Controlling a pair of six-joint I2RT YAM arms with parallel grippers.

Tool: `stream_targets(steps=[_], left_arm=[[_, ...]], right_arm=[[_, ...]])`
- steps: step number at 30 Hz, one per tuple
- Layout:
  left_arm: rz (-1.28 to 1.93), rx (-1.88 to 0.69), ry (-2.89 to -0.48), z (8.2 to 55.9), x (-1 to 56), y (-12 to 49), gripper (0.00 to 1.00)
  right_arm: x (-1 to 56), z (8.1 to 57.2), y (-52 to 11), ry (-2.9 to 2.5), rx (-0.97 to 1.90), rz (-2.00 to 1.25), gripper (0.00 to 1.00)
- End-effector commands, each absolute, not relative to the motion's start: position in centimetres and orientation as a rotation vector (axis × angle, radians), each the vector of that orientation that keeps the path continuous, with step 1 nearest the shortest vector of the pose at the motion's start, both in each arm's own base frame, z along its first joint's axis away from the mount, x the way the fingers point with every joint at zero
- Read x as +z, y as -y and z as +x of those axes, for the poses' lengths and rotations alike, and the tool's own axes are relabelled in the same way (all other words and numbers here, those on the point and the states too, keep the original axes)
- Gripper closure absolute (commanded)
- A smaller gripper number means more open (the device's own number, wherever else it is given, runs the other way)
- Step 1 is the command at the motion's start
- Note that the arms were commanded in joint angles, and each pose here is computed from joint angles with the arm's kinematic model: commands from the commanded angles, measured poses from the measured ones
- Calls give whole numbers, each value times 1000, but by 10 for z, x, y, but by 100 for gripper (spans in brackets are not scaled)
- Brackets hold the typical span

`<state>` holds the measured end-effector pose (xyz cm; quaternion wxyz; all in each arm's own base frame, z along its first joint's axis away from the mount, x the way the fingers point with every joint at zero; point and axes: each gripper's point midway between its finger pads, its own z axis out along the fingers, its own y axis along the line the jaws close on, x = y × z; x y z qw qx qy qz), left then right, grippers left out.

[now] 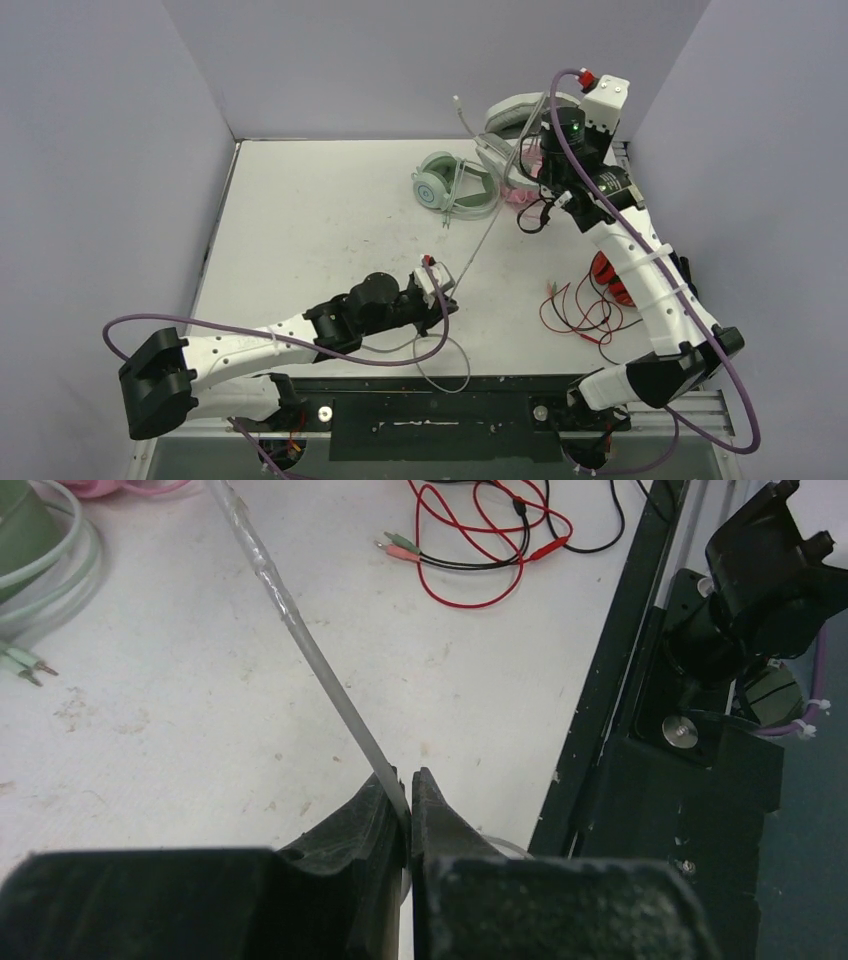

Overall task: Wrap the headphones
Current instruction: Wrap the headphones cable around the headphones.

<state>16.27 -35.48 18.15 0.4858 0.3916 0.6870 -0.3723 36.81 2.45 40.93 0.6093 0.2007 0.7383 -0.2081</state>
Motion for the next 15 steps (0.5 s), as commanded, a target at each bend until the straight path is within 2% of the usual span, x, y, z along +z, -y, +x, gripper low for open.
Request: stream_targets(steps=[1, 11, 15], left_arm=[[1068, -796, -1698, 154, 193, 336, 100], [1165, -466, -1635, 180, 244, 300, 100], [1130, -457, -1537, 200, 277, 294, 100]], right_arm=[[399, 382, -12, -1627, -391, 639, 100], [273, 374, -25, -1872, -548, 502, 100], [247, 357, -47, -1931, -578, 340, 100]])
